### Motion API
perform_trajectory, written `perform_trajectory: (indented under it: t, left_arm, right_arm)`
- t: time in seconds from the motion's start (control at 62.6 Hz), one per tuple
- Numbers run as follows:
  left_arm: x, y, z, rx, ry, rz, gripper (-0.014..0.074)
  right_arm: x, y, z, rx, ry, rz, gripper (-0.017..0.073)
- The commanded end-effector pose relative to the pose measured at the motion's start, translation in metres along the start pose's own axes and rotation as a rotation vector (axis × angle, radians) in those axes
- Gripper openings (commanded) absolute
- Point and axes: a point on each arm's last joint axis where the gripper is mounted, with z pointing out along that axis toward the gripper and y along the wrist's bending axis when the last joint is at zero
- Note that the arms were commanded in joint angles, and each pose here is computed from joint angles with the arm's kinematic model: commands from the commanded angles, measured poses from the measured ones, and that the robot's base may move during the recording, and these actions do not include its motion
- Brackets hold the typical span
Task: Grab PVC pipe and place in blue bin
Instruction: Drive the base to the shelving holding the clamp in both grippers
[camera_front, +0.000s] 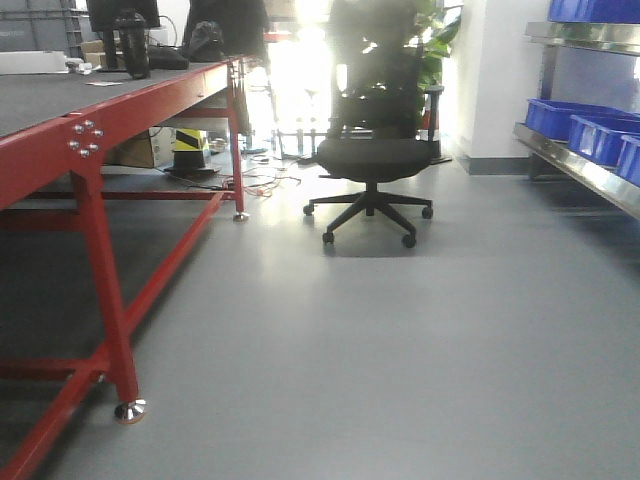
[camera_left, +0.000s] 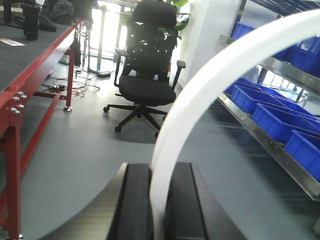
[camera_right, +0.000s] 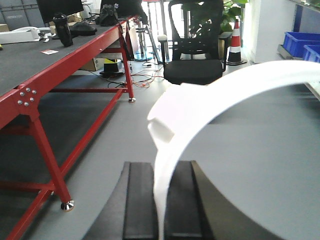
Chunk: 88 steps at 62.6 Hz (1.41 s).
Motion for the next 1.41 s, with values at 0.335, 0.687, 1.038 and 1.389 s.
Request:
perform_trajectory:
  t: [0.335,0.687,1.038,1.389]
  left_arm:
    - [-0.0030,-0.0008,-0.0011,0.007,-0.031,-0.002,-0.0111]
    - [-0.0028,-0.0007,-0.0005,0.007,-0.029,-0.002,-0.0111]
    - [-0.0028,-0.0007,-0.0005,0.007,-0.029,-0.002,-0.0111]
    - [-0.0028,-0.0007,-0.0005,0.007,-0.029,-0.002,-0.0111]
  right_arm:
    - [-0.0023,0.0000,-0.0010,0.001,-0.028,-0.011,-0.0168]
    - [-0.0023,0.0000,-0.0010,0.001,-0.028,-0.011,-0.0168]
    - [-0.0025,0.0000,-0.0010,0.001,-0.030,-0.011,-0.0168]
    - [-0.0027,0.0000,-0.0011,0.001,-0.032,-0.011,-0.0168]
